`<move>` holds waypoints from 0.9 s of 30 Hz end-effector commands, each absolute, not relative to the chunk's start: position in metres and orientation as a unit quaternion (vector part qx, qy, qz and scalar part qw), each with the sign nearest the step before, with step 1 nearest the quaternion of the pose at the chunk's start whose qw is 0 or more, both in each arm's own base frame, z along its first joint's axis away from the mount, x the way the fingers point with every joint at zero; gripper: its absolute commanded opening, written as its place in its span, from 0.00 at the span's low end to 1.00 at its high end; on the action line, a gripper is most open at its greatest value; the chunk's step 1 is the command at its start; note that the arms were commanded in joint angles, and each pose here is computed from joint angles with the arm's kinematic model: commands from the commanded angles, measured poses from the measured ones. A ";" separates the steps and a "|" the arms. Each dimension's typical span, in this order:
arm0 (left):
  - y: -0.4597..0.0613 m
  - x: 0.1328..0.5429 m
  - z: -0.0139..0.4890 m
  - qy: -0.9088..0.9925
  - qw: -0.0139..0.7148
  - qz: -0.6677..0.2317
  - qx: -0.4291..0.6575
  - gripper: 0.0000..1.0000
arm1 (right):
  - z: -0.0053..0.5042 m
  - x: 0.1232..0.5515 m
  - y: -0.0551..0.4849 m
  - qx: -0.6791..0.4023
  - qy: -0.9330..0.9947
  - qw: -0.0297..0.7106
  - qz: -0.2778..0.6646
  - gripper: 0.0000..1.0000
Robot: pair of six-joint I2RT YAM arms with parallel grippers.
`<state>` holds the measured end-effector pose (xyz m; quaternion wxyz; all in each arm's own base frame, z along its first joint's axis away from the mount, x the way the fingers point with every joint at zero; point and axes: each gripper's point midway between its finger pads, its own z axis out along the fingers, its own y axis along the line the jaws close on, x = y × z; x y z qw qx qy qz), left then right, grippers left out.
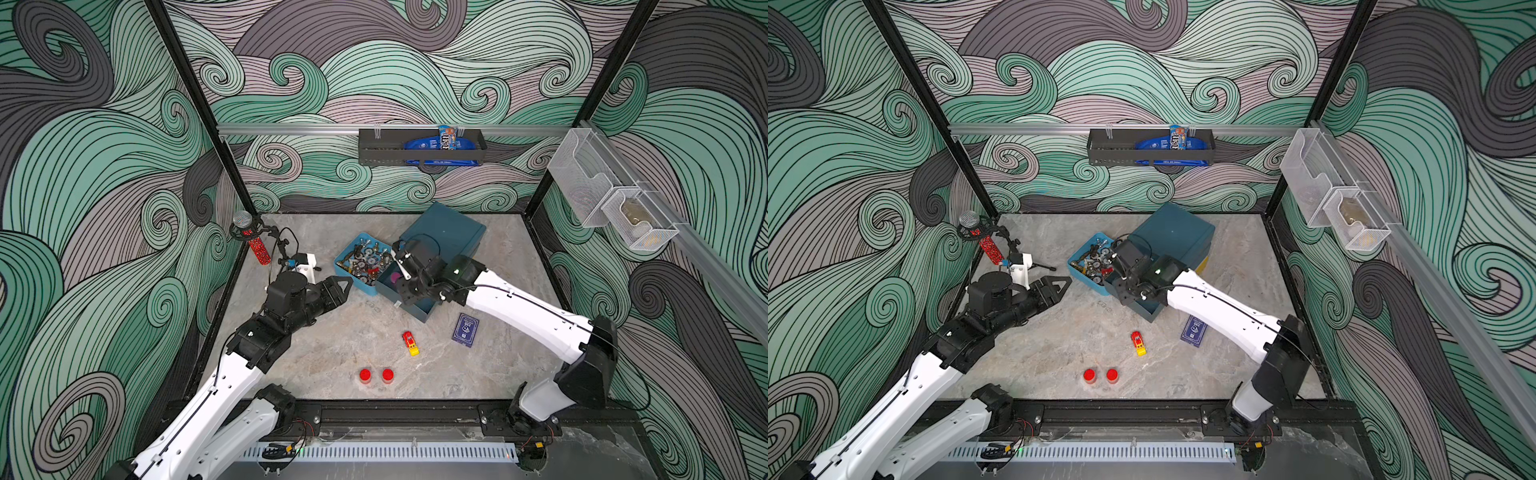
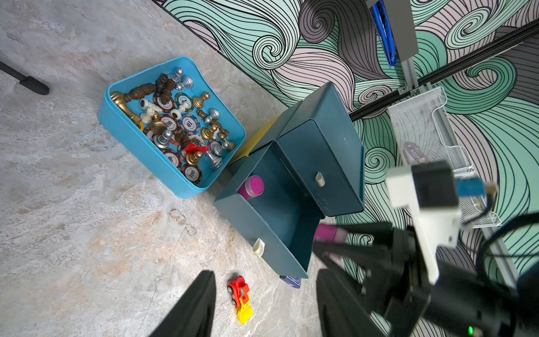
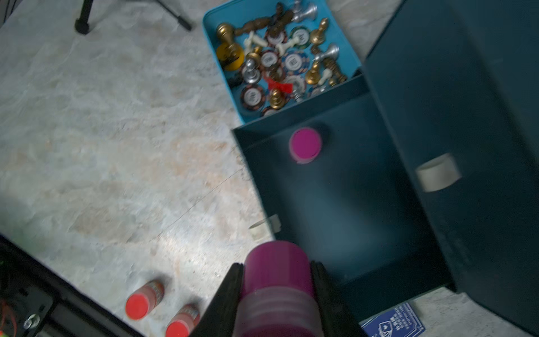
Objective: Put the paint cans in the drawer according to color
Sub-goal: Place the paint can in the drawer.
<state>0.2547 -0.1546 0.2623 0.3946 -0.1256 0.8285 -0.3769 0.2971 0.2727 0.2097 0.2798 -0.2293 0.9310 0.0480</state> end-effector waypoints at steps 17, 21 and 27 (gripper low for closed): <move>-0.168 0.257 0.284 0.814 0.405 -0.408 -0.085 0.58 | 0.103 0.336 0.243 -0.265 0.951 0.151 -0.042 0.41; -0.169 0.258 0.283 0.814 0.405 -0.409 -0.083 0.58 | 0.096 0.335 0.244 -0.272 0.950 0.144 -0.039 0.53; -0.176 0.260 0.277 0.818 0.391 -0.414 -0.075 0.58 | 0.132 0.348 0.248 -0.265 0.944 0.194 -0.035 0.57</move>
